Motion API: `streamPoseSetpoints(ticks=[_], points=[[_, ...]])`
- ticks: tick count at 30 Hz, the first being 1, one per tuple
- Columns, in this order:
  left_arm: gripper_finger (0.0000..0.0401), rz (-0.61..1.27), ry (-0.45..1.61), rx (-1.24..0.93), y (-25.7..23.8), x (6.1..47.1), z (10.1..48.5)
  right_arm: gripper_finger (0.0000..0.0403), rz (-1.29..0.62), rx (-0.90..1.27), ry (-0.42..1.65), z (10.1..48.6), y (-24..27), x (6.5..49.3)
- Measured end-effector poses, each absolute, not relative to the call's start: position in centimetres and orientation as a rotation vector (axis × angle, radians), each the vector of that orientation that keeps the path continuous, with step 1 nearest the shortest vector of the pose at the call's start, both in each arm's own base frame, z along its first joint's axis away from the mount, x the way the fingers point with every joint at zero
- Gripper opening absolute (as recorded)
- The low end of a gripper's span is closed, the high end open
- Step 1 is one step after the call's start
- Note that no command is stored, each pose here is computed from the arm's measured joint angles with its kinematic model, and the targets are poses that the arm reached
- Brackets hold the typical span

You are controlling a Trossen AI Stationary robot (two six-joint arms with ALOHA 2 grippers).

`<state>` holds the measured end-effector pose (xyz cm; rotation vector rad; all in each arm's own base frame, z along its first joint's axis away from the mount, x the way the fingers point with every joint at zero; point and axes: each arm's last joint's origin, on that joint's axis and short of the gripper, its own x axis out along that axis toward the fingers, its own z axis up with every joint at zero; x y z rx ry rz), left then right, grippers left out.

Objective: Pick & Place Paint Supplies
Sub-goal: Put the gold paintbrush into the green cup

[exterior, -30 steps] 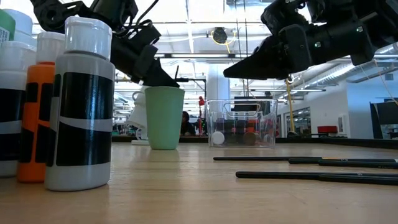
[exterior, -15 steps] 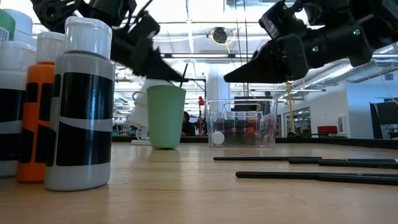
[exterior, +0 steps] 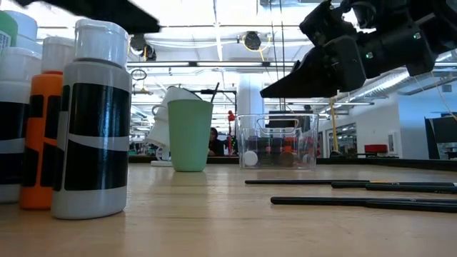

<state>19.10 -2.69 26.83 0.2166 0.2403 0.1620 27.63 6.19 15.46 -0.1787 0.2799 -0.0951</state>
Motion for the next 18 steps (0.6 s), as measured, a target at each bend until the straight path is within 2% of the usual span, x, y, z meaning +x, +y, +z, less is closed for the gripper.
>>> streamPoseSetpoints(ticks=[3,5,8,10,13,18], points=[[0.0048,0.245,0.132,0.224,-2.9,16.3,25.1,0.0132,-0.096,-0.161,0.302,15.2,6.2,27.6],[0.0014,0.243,0.030,0.231,-3.0,14.8,23.0,0.0132,-0.097,-0.156,0.295,15.3,6.2,27.6],[0.0017,0.245,-0.155,0.194,-2.6,13.0,20.0,0.0132,-0.097,-0.144,0.279,15.5,6.2,27.6],[0.0010,0.243,-0.257,0.173,-2.5,12.3,19.6,0.0129,-0.100,-0.130,0.294,15.4,6.2,27.7],[0.0005,0.243,-0.256,0.194,-2.6,12.4,20.5,0.0112,-0.084,-0.125,0.353,17.3,6.7,28.5],[0.0005,0.245,-0.133,0.250,-2.6,13.1,19.3,0.0059,-0.100,-0.132,0.615,23.0,9.4,30.3]])
